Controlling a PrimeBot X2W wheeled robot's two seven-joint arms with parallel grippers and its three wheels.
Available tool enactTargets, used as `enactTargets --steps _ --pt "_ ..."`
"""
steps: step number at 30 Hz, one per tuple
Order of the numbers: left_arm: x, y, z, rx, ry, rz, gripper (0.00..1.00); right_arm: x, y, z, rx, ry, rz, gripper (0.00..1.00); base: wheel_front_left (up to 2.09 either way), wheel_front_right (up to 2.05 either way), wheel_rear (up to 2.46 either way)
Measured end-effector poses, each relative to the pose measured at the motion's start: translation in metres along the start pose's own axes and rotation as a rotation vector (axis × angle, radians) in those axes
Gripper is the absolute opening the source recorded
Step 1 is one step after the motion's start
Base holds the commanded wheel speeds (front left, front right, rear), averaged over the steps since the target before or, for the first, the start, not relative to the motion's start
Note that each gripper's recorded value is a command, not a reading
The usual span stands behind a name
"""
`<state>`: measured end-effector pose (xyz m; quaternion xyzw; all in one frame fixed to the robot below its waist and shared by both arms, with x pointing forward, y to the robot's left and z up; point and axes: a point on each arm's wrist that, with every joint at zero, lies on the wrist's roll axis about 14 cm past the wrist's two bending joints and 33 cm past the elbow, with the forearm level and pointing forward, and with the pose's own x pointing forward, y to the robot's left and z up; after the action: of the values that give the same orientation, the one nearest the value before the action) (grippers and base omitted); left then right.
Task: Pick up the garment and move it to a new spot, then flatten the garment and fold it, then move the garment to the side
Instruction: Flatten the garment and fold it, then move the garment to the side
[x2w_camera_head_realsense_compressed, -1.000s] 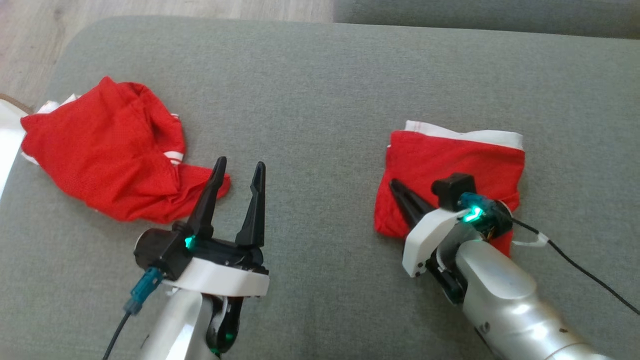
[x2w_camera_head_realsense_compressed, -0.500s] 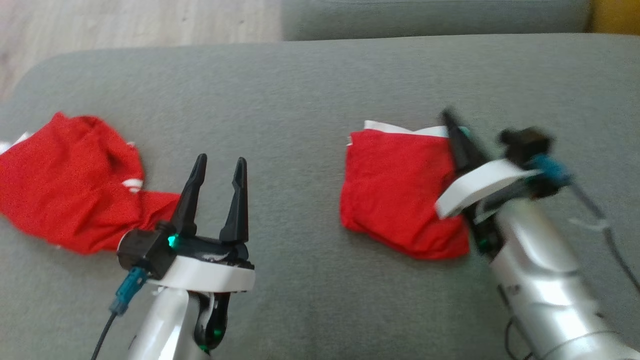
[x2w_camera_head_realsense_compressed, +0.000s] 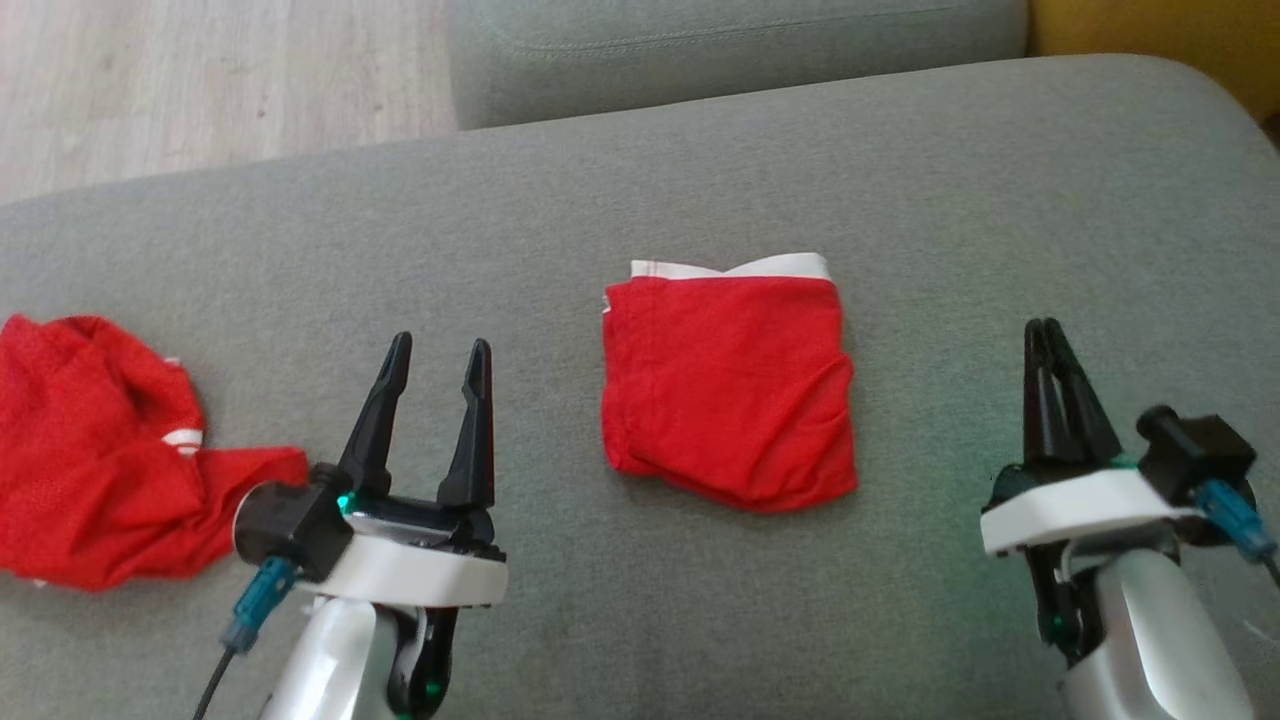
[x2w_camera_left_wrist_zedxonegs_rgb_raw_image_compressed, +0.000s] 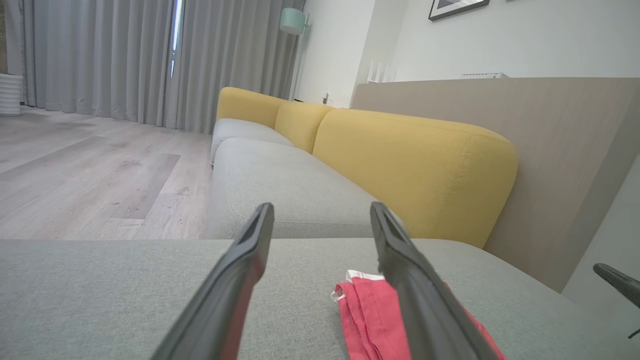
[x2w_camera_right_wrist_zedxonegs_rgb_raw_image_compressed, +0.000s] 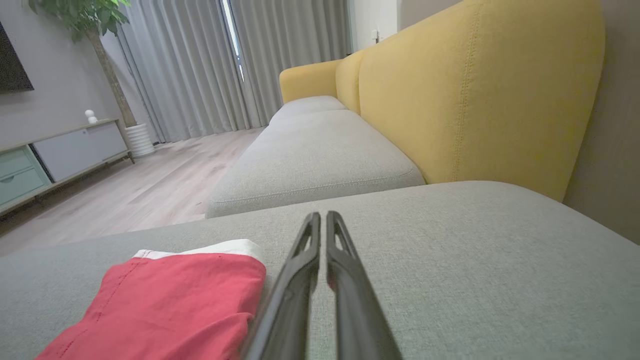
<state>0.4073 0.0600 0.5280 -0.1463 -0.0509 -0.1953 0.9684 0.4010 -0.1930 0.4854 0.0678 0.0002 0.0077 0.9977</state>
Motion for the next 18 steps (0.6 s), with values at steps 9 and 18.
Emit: enactTargets --steps 9,18 --pt "-0.01 0.001 -0.013 -0.002 0.041 0.011 1.0 -0.017 -0.005 -0.003 0.021 0.004 -0.022 1.0 0.0 0.0 0.0" --pt "-0.011 0.004 -0.015 -0.003 0.046 0.021 1.0 -0.014 -0.003 -0.006 0.022 0.01 -0.017 1.0 0.0 0.0 0.0"
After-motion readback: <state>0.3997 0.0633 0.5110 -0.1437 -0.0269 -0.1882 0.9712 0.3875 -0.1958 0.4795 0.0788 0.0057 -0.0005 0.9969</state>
